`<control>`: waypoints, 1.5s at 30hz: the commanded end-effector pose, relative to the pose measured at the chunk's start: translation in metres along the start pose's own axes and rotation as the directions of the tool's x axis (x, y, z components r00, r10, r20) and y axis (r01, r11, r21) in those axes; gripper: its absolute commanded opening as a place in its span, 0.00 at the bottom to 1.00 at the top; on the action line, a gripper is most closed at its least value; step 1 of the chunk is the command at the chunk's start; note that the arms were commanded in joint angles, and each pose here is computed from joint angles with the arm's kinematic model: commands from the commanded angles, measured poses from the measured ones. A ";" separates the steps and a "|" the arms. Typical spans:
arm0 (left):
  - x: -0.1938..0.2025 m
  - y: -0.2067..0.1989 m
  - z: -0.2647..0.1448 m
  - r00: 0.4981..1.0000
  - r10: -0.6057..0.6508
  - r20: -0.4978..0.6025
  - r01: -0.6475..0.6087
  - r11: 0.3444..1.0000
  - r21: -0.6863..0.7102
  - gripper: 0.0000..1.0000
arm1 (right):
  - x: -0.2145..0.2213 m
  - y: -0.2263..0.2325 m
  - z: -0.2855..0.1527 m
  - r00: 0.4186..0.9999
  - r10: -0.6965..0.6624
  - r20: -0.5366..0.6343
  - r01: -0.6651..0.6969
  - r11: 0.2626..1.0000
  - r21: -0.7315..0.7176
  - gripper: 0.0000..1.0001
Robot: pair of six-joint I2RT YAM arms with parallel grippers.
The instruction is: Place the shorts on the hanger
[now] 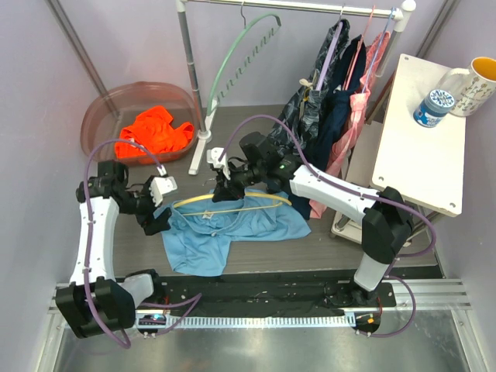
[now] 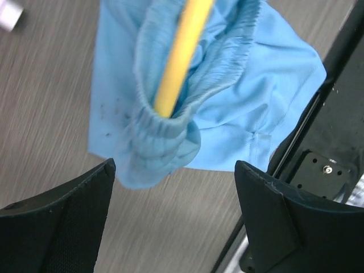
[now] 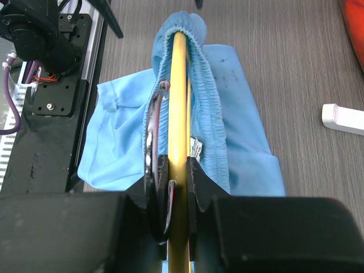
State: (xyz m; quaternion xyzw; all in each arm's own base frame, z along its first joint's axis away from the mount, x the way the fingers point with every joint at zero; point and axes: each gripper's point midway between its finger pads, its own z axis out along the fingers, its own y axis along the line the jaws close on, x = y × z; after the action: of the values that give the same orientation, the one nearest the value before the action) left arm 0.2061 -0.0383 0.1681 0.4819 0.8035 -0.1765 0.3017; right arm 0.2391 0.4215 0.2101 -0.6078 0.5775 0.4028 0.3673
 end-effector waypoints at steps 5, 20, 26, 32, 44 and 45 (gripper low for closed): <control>-0.011 0.004 0.029 0.975 0.190 0.117 -0.198 0.979 0.055 0.77 | -0.047 0.010 0.000 0.979 -0.163 0.120 0.169 0.985 -0.043 0.01; 0.013 -0.013 0.033 0.985 0.138 0.101 -0.142 0.989 0.038 0.00 | -0.076 0.004 -0.004 0.985 -0.109 0.133 0.107 0.994 0.023 0.54; 0.019 -0.017 0.023 0.968 0.228 0.108 -0.231 0.973 0.023 0.00 | -0.109 -0.015 -0.058 0.965 0.127 0.229 -0.150 0.985 0.085 0.86; 0.012 -0.034 0.020 0.902 0.402 0.156 -0.408 0.913 0.011 0.00 | -0.102 -0.053 -0.081 0.890 0.360 0.279 -0.410 0.900 0.149 0.89; -0.003 -0.051 0.009 0.841 0.504 0.196 -0.508 0.861 -0.035 0.00 | 0.049 -0.055 -0.012 0.857 0.491 -0.158 -0.429 0.848 0.310 0.79; -0.003 -0.051 0.009 0.845 0.498 0.195 -0.502 0.864 -0.035 0.00 | 0.063 -0.051 -0.006 0.846 0.496 -0.194 -0.425 0.848 0.316 0.79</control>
State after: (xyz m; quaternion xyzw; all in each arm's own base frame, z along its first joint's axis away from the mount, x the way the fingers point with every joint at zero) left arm 0.1726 -0.0567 0.1513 0.6595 0.6321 -0.1219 0.3880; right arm 0.3081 0.4006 0.1958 -0.4098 0.7761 0.3851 0.2855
